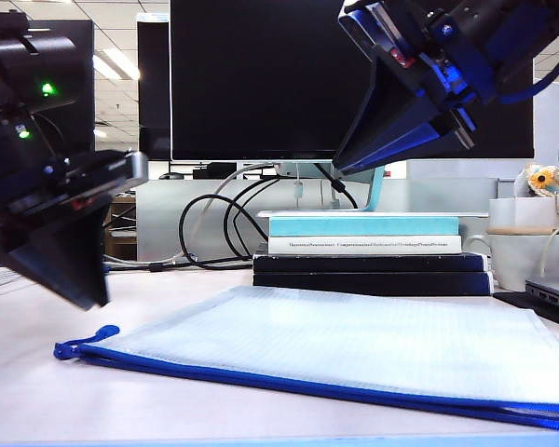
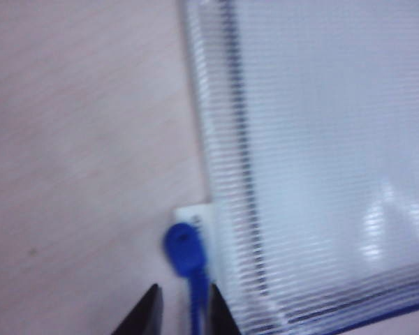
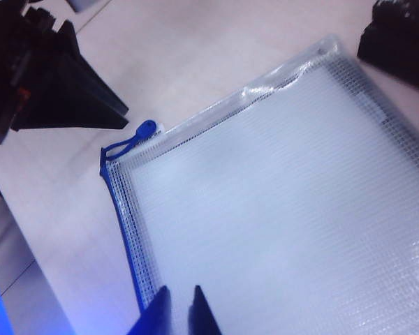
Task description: Pick up the transparent plastic file bag with a blue zipper and close its zipper.
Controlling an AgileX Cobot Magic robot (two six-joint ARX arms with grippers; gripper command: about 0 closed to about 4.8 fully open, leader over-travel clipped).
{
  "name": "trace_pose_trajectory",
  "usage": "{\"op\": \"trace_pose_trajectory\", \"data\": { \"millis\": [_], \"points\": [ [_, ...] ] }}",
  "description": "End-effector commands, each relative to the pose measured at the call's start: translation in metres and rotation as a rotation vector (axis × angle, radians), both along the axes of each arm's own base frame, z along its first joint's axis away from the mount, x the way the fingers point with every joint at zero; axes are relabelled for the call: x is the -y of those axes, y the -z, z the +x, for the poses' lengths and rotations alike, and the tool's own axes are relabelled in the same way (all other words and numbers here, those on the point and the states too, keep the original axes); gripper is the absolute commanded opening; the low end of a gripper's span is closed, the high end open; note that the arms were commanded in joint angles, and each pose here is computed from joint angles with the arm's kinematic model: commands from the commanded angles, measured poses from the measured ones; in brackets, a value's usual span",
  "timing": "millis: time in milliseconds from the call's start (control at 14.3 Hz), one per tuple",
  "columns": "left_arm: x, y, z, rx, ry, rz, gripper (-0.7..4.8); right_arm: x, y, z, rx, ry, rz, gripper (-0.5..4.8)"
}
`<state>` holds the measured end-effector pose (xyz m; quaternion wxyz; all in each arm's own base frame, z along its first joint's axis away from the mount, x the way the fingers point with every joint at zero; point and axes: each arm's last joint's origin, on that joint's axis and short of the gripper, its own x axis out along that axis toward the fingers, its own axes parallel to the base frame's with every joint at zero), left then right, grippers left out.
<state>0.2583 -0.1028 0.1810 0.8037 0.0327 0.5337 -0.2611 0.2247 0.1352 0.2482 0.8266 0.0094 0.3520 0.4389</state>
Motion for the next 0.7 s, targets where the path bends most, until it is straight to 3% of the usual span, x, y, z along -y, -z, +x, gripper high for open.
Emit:
{"op": "trace_pose_trajectory", "data": {
  "millis": [70, 280, 350, 559, 699],
  "points": [
    [0.004, -0.001, 0.000, 0.013, -0.008, 0.012, 0.90, -0.002, -0.005, 0.003, 0.050, -0.004, 0.025, 0.46],
    [0.011, 0.007, 0.001, 0.026, -0.037, 0.102, 0.90, -0.002, -0.005, 0.003, 0.053, -0.001, 0.024, 0.46],
    [0.014, 0.020, 0.002, -0.057, -0.007, 0.053, 2.01, -0.002, -0.004, 0.003, 0.051, 0.000, 0.022, 0.46],
    [0.015, 0.020, 0.002, -0.060, 0.000, 0.039, 1.48, -0.002, -0.004, 0.004, 0.056, 0.001, 0.023, 0.46],
    [0.017, 0.020, 0.001, -0.066, 0.014, 0.023, 1.48, -0.002, -0.005, 0.004, 0.063, 0.002, 0.027, 0.46]
  ]
}}
